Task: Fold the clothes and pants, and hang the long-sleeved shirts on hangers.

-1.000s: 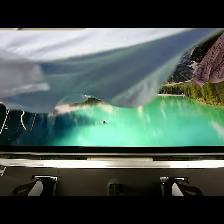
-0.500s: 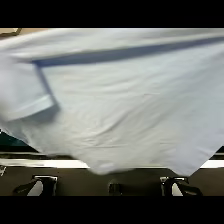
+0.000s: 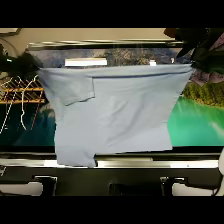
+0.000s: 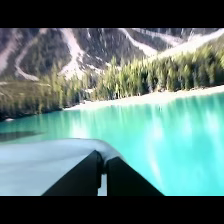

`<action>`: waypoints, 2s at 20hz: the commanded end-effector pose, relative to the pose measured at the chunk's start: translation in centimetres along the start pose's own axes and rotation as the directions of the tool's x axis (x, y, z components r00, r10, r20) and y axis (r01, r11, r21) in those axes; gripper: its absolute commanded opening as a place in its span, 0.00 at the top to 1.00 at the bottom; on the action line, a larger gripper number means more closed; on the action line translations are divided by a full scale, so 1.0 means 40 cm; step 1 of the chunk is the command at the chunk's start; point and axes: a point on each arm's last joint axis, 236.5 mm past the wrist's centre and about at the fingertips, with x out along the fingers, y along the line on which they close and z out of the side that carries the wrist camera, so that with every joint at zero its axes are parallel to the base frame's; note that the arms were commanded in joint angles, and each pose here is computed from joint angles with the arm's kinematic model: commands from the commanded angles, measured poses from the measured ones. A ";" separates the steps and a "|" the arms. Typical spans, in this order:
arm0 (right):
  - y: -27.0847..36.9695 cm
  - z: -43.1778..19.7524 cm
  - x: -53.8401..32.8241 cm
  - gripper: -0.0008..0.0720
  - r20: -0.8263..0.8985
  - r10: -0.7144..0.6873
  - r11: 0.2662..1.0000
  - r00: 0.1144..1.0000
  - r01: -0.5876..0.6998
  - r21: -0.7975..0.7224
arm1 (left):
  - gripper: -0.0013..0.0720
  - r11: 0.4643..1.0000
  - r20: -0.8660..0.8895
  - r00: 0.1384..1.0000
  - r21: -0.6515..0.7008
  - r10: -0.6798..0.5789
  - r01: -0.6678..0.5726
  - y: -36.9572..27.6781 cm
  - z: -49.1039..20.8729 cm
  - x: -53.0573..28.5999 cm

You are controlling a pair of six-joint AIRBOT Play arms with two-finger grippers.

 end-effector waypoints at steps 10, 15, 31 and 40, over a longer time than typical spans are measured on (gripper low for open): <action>-0.123 -0.127 0.469 0.94 -0.222 0.067 0.996 0.973 -0.052 0.072 | 0.96 0.998 -0.251 0.967 0.055 0.047 -0.034 0.139 -0.176 0.451; -0.170 -0.249 0.428 0.94 -0.428 -0.013 0.996 0.904 0.051 0.079 | 0.96 0.998 -0.472 0.880 0.050 0.047 -0.026 0.118 -0.295 0.348; -0.207 -0.347 0.424 0.94 -0.574 -0.098 0.990 0.813 0.136 0.024 | 0.96 0.992 -0.618 0.776 0.052 0.122 -0.115 0.176 -0.392 0.326; -0.208 -0.410 0.391 0.47 -0.675 -0.094 0.989 0.732 0.149 0.024 | 0.52 0.991 -0.603 0.788 0.044 0.124 -0.123 0.181 -0.379 0.321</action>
